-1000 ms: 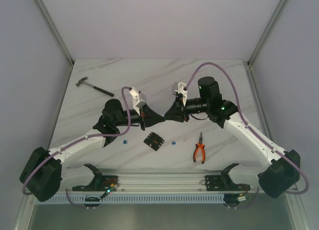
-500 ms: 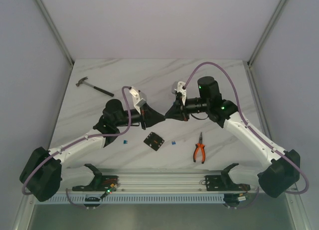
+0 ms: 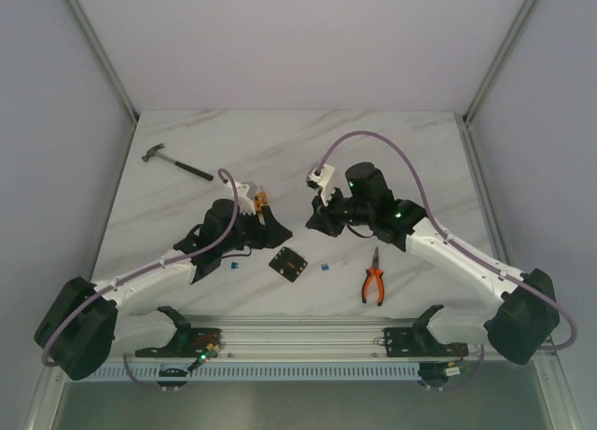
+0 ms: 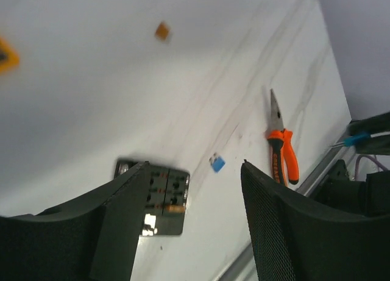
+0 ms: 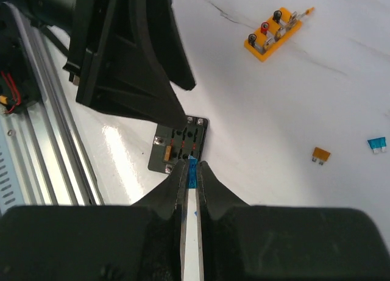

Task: Snap on the fuse box
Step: Pick up the fuse from the center of the board, then install the fuse at the fuse box base.

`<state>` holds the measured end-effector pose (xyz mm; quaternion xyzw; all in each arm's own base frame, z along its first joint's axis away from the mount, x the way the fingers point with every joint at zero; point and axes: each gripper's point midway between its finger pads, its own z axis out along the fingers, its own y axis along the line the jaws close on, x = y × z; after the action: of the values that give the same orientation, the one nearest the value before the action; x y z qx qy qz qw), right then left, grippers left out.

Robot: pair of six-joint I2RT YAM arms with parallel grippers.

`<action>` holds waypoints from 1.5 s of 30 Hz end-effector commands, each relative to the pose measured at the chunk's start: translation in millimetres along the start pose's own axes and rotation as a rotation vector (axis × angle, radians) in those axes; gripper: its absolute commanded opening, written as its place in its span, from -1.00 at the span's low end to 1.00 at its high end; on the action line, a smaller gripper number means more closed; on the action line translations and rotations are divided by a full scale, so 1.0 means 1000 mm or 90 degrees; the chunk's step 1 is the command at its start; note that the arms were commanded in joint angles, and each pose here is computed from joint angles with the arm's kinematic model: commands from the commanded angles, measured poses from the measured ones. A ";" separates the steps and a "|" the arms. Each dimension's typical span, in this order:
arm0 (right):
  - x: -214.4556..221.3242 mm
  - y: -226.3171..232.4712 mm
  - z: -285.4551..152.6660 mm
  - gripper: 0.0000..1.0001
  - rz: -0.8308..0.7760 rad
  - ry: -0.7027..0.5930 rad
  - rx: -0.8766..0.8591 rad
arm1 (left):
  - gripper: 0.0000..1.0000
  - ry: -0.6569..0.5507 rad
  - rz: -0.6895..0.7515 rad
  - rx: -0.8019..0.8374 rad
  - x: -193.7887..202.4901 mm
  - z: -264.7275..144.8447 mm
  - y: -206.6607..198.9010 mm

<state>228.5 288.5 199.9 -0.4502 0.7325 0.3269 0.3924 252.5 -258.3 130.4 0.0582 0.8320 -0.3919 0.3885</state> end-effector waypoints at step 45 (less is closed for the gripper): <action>0.080 0.002 0.064 -1.00 0.218 0.092 0.317 | -0.44 0.147 -0.273 -0.292 0.099 0.021 0.087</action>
<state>214.6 320.3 115.0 -0.2855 0.8595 0.1998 0.3739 239.2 -258.9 25.6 -0.1149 0.9198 -0.3126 0.2074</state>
